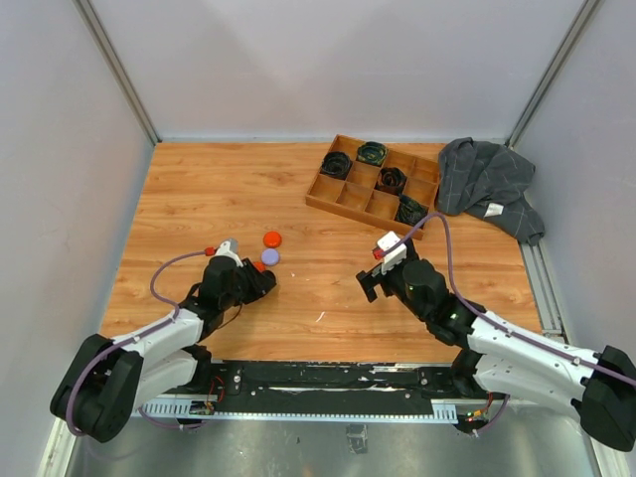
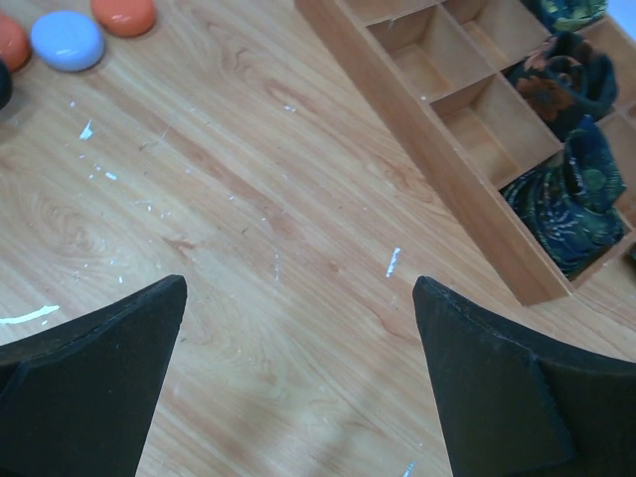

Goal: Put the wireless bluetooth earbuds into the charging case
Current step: Place the charging case at the center of the board, then reset both arms

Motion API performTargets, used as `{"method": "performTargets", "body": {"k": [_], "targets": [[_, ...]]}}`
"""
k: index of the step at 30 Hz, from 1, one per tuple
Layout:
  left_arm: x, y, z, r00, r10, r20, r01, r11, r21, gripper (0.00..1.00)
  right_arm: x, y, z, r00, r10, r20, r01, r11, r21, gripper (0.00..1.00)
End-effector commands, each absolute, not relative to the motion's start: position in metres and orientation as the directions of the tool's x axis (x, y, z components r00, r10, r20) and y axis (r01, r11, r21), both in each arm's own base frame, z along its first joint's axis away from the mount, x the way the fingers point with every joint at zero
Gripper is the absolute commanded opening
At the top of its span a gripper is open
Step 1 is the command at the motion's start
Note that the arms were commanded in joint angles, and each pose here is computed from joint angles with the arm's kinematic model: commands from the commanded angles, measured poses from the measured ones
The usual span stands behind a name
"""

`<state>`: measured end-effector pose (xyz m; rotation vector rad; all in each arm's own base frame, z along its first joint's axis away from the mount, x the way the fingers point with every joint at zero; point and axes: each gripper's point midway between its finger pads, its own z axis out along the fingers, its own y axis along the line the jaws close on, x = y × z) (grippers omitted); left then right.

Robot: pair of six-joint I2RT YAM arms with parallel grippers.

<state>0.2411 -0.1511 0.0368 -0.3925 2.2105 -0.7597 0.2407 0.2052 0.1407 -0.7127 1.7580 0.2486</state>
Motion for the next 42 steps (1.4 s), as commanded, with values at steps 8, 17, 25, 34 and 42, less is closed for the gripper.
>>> {"method": "performTargets", "body": {"k": [8,17,25,34,42], "targets": [[0.246,-0.132,0.014,-0.674,-0.583,-0.453,-0.216,0.743,-0.633,0.31,0.251,0.177,0.16,-0.111,-0.255,-0.96,-0.435,0.882,-0.184,0.99],[0.27,-0.126,0.01,-0.666,-0.614,-0.424,-0.257,0.723,-0.642,0.47,0.249,0.168,0.162,-0.094,-0.225,-0.97,-0.405,0.899,-0.169,0.98],[0.269,-0.12,0.001,-0.68,-0.613,-0.402,-0.296,0.731,-0.614,0.66,0.252,0.159,0.162,-0.097,-0.226,-0.969,-0.357,0.917,-0.178,0.98],[0.263,-0.097,0.017,-0.634,-0.59,-0.5,-0.295,0.782,-0.548,0.87,0.255,0.149,0.163,-0.114,-0.234,-0.966,-0.298,0.935,-0.191,0.98],[0.262,-0.08,0.086,-0.556,-0.525,-0.644,-0.206,0.838,-0.505,0.95,0.255,0.114,0.174,-0.197,-0.231,-0.953,-0.124,0.97,-0.209,0.98]]}}
